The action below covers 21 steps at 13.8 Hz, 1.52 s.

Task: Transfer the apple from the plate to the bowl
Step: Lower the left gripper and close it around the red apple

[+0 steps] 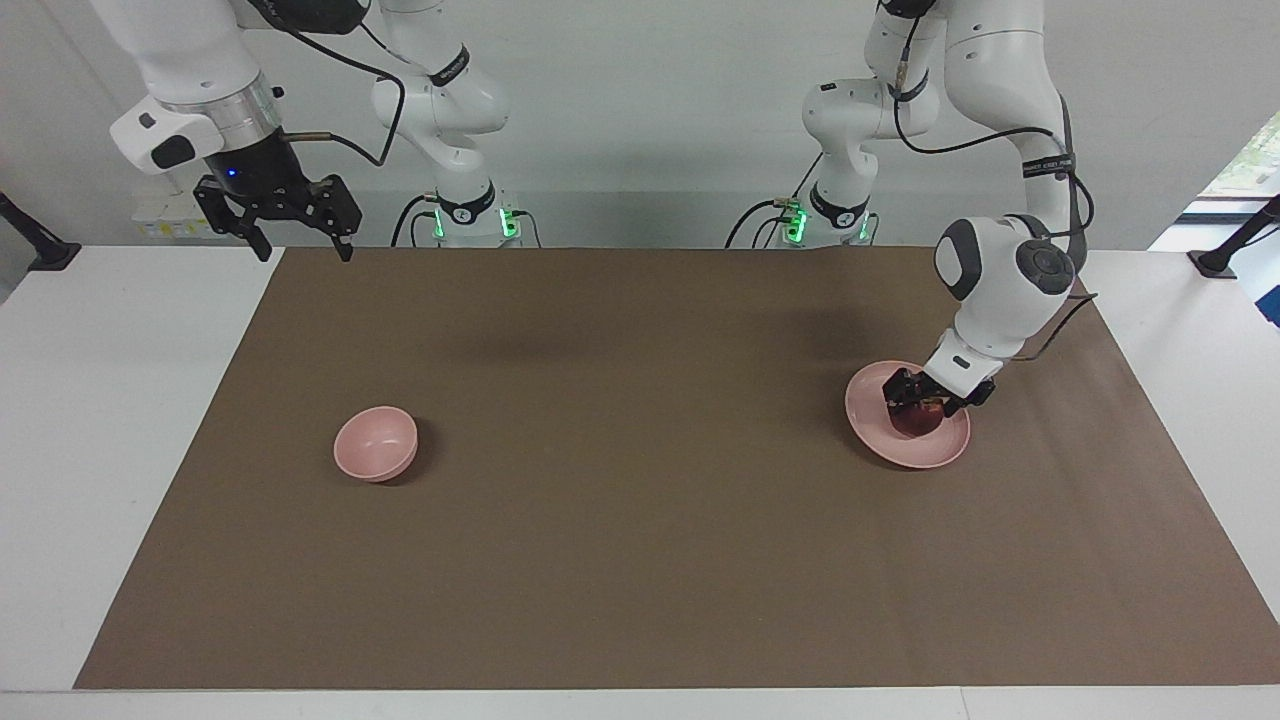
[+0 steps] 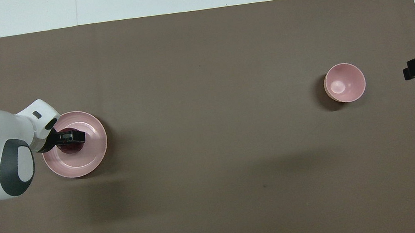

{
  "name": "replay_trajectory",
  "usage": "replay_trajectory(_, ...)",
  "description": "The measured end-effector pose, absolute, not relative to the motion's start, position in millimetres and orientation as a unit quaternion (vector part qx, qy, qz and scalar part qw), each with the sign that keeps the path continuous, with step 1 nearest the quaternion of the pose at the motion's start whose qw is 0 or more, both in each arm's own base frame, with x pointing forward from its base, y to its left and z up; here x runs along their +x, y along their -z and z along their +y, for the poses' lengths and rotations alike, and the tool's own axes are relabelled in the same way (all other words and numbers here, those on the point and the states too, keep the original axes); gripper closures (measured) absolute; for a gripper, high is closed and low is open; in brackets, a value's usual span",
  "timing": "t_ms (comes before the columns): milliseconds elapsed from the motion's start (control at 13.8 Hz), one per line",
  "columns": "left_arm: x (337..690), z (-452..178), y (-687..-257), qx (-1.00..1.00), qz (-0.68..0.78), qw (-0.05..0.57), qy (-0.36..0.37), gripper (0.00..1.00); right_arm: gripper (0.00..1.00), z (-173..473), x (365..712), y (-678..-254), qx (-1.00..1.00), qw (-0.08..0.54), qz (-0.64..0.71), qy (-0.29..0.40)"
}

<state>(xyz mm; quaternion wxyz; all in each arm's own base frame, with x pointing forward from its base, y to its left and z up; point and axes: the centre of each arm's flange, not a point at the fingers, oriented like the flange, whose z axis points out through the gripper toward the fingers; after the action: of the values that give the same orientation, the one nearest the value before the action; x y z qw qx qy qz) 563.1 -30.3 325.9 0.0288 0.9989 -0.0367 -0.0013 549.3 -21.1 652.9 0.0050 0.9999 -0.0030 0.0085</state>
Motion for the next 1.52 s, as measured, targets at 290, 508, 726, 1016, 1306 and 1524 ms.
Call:
replay_trajectory(290,564,-29,-329,0.999,-0.030,0.029,-0.001,0.23,0.00,-21,549,-653,1.000,0.005,-0.003,-0.008)
replay_trajectory(508,564,-31,-330,0.999,-0.017,0.029,0.010,0.26,0.00,-21,549,-653,1.000,0.005,-0.003,-0.008)
replay_trajectory(726,569,-35,-344,0.999,-0.015,0.030,0.028,0.26,0.00,-21,549,-653,1.000,0.005,-0.003,-0.008)
replay_trajectory(1016,573,-37,-387,0.995,-0.012,0.032,0.091,0.26,0.00,-21,549,-653,1.000,0.005,-0.003,-0.008)
replay_trajectory(1306,577,-41,-439,0.991,0.006,0.031,0.128,0.26,0.00,-21,549,-653,1.000,0.005,-0.003,-0.008)
replay_trajectory(1524,576,-55,-470,0.989,-0.005,0.037,0.145,0.26,0.00,-21,549,-653,1.000,0.005,-0.003,-0.008)
